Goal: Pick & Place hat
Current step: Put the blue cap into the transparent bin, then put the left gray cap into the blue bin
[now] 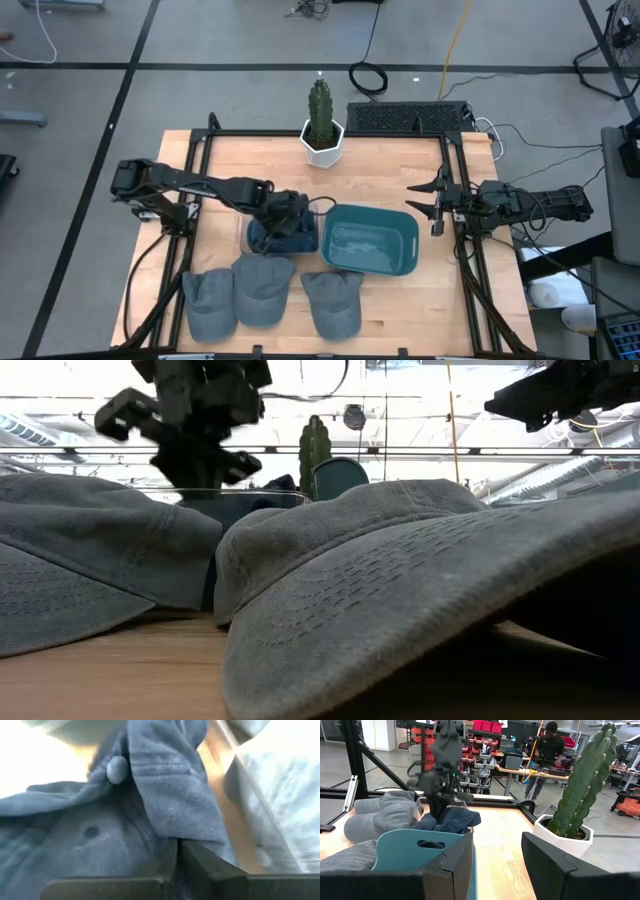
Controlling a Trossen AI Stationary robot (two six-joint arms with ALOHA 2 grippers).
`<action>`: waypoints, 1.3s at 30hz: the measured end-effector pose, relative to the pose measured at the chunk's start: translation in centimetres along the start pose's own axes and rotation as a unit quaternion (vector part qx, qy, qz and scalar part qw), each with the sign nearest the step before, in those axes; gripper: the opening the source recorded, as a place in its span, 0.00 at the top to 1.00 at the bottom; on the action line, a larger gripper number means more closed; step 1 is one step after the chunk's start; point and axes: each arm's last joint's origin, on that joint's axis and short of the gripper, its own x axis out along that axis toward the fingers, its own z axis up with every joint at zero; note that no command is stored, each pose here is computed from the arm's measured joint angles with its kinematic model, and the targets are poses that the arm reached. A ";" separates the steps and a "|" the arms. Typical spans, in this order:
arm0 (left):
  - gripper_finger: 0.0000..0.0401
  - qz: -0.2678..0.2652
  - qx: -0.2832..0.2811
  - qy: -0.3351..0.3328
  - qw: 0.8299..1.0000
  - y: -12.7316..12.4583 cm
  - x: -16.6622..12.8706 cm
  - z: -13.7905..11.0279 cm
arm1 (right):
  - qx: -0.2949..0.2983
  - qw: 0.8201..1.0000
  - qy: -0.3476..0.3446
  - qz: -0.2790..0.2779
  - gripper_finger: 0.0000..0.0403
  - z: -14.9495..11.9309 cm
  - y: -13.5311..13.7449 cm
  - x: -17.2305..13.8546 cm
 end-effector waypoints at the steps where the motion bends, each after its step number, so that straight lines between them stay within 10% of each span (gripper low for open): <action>1: 0.91 0.006 -0.005 -0.008 1.000 -0.2 -0.5 0.1 | 0.000 1.000 0.000 0.000 0.61 0.0 0.0 0.0; 11: 0.91 0.099 -0.123 -0.071 0.985 -3.3 -7.7 -1.1 | 0.000 1.000 0.000 0.000 0.61 0.0 0.0 0.0; 17: 0.88 0.055 -0.362 -0.064 0.928 -6.6 -9.8 -2.6 | 0.000 1.000 0.000 0.000 0.61 0.0 0.0 0.0; 25: 0.64 0.035 -0.493 0.048 0.868 -13.5 -9.2 -3.8 | 0.000 1.000 0.000 0.000 0.61 0.0 0.0 0.0; 31: 0.47 0.064 -0.536 0.025 0.841 -17.2 -8.4 -3.7 | 0.000 1.000 0.000 0.000 0.61 0.0 0.0 0.0; 39: 0.38 0.103 -0.507 0.094 0.850 -20.5 -4.3 -3.8 | 0.000 1.000 0.000 0.000 0.61 0.0 0.0 0.0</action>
